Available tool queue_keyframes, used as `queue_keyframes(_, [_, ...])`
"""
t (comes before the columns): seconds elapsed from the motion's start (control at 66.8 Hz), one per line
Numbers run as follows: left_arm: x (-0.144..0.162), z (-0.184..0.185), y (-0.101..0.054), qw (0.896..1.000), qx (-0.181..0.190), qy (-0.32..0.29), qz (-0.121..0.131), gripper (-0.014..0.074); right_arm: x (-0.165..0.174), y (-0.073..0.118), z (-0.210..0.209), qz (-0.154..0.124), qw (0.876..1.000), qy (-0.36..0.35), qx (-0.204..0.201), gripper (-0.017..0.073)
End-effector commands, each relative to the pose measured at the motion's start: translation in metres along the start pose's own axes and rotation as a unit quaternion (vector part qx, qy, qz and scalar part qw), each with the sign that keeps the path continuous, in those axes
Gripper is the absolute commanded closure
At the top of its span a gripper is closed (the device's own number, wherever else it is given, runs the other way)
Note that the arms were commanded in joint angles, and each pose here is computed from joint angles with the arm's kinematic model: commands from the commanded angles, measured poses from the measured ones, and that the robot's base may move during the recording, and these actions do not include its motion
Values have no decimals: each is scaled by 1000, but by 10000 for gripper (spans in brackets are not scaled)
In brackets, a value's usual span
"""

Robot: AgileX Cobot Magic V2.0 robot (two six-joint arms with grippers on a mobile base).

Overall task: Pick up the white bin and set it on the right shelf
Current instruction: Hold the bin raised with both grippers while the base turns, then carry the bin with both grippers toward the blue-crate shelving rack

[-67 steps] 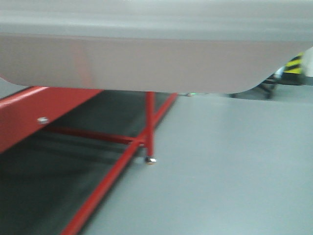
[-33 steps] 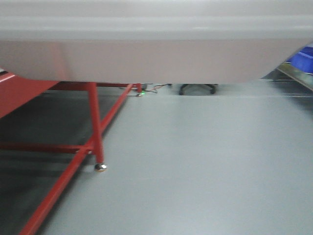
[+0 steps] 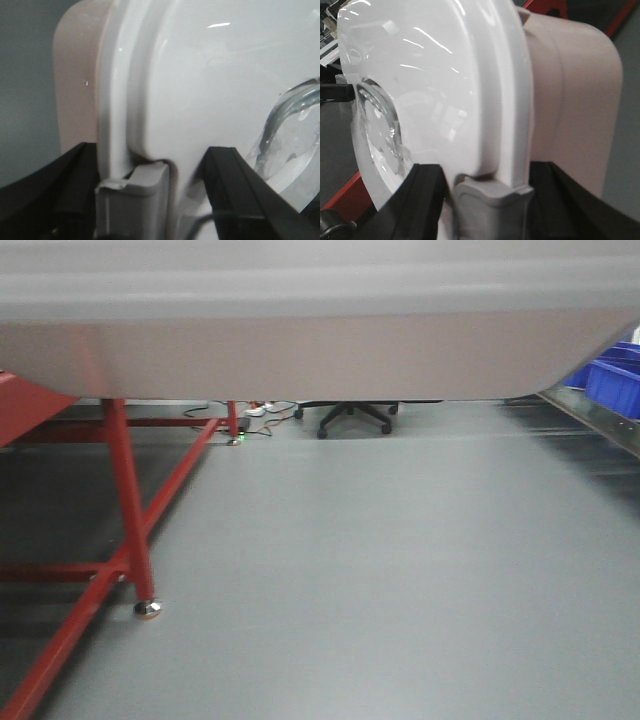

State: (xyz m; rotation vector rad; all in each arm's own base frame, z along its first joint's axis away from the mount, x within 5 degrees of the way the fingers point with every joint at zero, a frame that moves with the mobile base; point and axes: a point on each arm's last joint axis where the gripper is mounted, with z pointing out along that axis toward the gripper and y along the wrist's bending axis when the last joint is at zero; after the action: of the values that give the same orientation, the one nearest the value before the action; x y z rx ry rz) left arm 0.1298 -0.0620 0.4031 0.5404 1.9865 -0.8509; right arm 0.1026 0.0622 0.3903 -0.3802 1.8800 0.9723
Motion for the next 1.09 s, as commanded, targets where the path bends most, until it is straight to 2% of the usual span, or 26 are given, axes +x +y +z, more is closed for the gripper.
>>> queue_keyframes(0.0, [-5, -8, -32, 991, 131, -7, -9, 314, -5, 32, -7, 12, 991, -5, -133, 158])
queue_keyframes(0.464, [-5, -8, -32, 991, 131, -7, -9, 314, -11, 15, 4, 43, 991, 6, -126, 158])
queue_keyframes(1.078, [-5, -8, -32, 991, 131, -7, -9, 314, -11, 15, 4, 43, 991, 5, -126, 158])
